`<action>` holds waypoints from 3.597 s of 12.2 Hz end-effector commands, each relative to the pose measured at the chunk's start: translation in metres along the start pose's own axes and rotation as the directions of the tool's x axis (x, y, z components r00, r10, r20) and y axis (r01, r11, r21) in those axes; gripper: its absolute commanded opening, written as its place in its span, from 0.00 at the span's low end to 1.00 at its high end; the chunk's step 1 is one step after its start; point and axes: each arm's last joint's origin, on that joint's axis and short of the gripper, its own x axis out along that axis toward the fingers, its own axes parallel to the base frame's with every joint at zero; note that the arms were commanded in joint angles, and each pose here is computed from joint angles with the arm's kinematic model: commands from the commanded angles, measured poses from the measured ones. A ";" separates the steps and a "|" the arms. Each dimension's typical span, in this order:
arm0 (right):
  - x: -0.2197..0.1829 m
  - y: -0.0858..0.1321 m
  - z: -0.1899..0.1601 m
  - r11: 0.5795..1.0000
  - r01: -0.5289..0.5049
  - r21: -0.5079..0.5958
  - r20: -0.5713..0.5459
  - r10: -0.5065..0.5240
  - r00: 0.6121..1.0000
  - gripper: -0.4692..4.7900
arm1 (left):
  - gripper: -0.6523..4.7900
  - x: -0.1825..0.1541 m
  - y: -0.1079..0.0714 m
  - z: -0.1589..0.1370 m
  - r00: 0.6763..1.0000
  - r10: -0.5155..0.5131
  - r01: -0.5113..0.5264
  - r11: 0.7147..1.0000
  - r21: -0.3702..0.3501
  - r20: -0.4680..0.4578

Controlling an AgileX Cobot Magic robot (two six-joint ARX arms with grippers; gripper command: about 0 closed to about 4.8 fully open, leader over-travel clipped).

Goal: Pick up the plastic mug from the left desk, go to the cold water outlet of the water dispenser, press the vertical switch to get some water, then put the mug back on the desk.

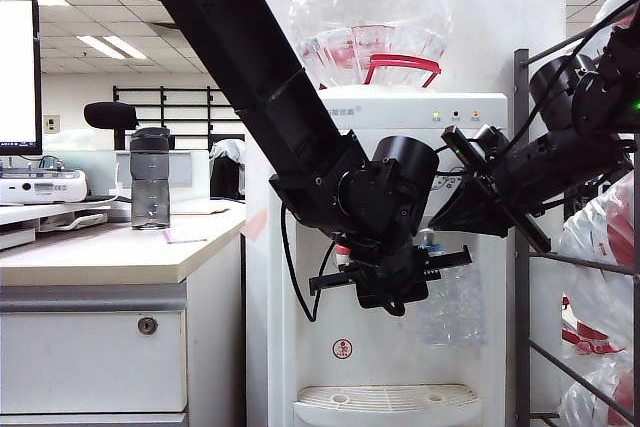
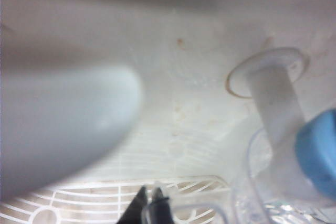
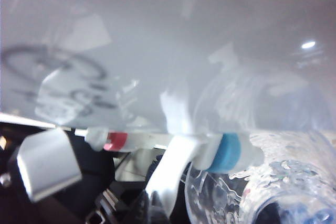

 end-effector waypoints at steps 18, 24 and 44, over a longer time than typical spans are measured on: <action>-0.009 0.021 0.011 0.902 -0.032 -0.430 0.037 0.053 0.998 0.08 | 0.11 -0.004 -0.007 0.011 0.998 -0.041 0.044 0.998 -0.039 0.057; -0.008 0.017 0.007 0.998 0.005 -0.055 0.009 -0.005 1.000 0.08 | 0.11 -0.004 -0.007 0.011 0.997 -0.041 0.043 0.998 -0.039 0.059; 0.002 0.008 -0.005 0.988 0.098 0.116 -0.026 -0.096 0.995 0.08 | 0.11 -0.004 -0.007 0.012 0.997 -0.043 0.045 0.999 -0.031 0.061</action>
